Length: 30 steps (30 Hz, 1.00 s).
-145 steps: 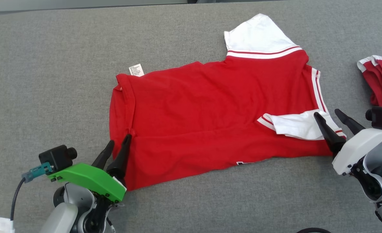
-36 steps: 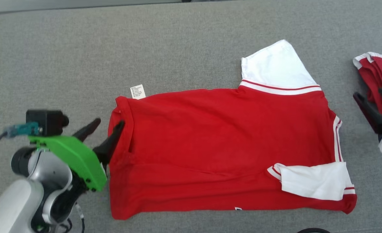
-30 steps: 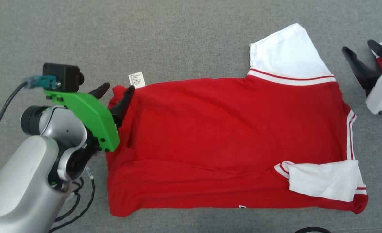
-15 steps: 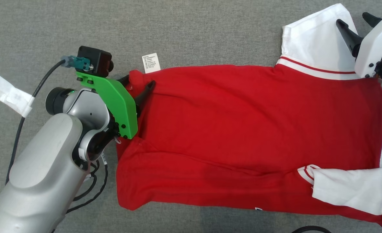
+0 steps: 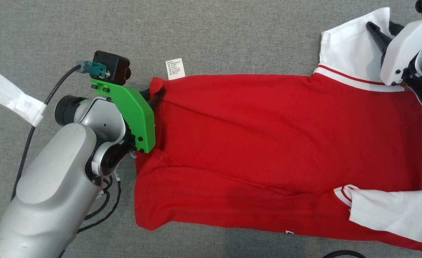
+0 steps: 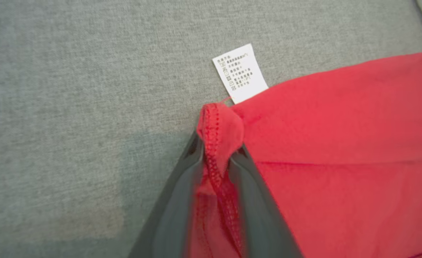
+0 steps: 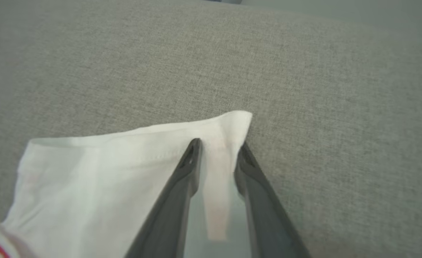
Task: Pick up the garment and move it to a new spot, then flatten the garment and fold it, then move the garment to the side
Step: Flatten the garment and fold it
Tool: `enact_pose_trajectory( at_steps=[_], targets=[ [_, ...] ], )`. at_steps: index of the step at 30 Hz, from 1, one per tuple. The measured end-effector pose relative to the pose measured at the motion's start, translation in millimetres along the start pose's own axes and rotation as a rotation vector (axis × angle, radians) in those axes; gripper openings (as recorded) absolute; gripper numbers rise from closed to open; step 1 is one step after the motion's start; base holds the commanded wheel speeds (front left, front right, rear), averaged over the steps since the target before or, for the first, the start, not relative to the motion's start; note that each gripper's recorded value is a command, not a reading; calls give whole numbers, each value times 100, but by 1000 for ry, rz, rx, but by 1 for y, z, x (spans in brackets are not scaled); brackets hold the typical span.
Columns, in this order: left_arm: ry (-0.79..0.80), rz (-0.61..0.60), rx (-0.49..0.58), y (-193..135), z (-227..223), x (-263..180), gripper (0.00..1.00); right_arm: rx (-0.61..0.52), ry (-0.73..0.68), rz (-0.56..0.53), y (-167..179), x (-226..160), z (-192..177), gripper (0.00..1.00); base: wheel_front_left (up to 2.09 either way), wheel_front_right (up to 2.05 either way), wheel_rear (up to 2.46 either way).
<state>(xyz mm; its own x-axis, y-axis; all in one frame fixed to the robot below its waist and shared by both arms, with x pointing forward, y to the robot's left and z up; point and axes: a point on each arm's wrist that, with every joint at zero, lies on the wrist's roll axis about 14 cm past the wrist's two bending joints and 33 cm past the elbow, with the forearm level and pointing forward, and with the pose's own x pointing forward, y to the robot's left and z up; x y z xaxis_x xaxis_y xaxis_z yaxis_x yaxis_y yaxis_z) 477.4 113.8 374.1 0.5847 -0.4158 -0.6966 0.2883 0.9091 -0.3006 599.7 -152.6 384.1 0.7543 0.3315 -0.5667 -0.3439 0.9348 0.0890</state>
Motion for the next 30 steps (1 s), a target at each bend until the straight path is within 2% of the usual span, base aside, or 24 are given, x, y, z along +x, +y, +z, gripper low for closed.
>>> enact_pose_trajectory(
  at_steps=[1,20,24,30],
  targets=[
    [-15,-1,-3,-1,3,0,0,5,-4,4,1,0,0,0,0,0,0],
    [-204,24,-150,15,45,-1,0,14,-177,-33,-22,-21,39,0,0,0,0],
    [-228,11,-180,13,51,-4,0,15,-222,-25,-20,-27,47,0,0,0,0],
    [-283,-23,-183,4,57,-6,0,12,-316,47,0,-40,67,0,0,0,0]
  ],
)
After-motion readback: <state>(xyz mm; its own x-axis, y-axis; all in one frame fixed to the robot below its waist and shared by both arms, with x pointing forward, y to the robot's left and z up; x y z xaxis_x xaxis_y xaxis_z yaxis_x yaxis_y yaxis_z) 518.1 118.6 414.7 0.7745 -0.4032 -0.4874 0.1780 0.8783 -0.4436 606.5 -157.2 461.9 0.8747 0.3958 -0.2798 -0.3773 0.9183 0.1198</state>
